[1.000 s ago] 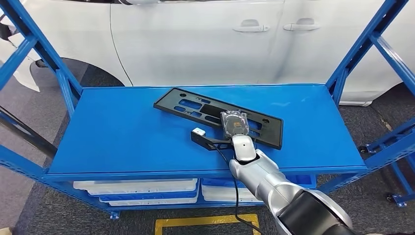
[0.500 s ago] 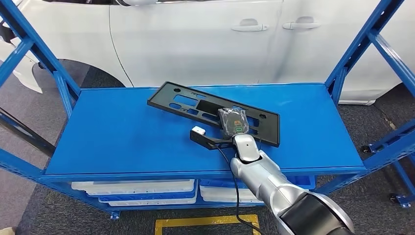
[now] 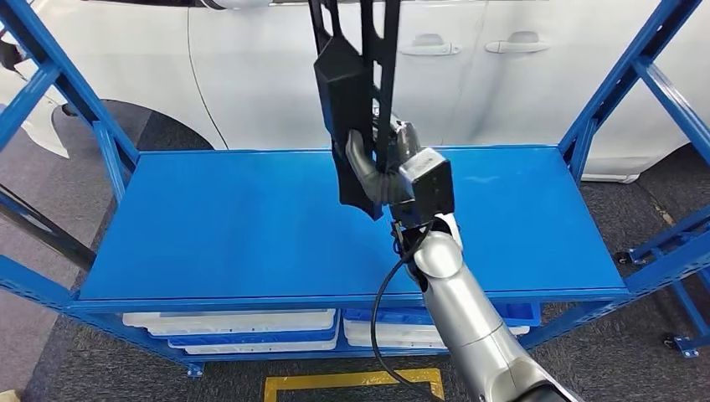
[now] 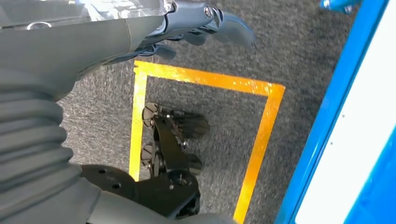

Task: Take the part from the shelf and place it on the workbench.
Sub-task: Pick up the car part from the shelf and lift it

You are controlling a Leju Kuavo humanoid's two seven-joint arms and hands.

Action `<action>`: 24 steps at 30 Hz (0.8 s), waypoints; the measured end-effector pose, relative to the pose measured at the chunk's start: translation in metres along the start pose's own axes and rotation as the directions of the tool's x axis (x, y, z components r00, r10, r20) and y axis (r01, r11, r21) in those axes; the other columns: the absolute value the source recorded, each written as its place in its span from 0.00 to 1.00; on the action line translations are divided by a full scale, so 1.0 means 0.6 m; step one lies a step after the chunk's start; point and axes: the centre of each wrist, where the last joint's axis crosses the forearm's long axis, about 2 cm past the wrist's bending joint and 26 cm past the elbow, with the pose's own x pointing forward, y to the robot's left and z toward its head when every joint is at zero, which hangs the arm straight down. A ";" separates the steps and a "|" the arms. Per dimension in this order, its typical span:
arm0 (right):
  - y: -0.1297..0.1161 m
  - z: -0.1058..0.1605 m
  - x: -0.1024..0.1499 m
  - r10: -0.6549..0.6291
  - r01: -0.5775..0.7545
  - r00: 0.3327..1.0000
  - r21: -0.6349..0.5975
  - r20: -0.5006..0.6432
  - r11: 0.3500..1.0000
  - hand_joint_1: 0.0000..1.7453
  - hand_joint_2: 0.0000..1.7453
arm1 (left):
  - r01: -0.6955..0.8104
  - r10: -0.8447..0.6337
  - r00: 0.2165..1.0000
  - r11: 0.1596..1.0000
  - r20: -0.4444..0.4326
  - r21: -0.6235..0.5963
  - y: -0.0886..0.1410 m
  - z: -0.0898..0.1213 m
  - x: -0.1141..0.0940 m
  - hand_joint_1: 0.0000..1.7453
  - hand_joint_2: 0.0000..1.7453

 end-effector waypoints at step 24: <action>0.011 0.062 0.113 -0.786 0.665 0.616 0.501 0.053 0.554 1.00 1.00 | -0.049 0.052 0.996 0.998 -0.074 0.037 -0.002 0.002 -0.002 0.00 1.00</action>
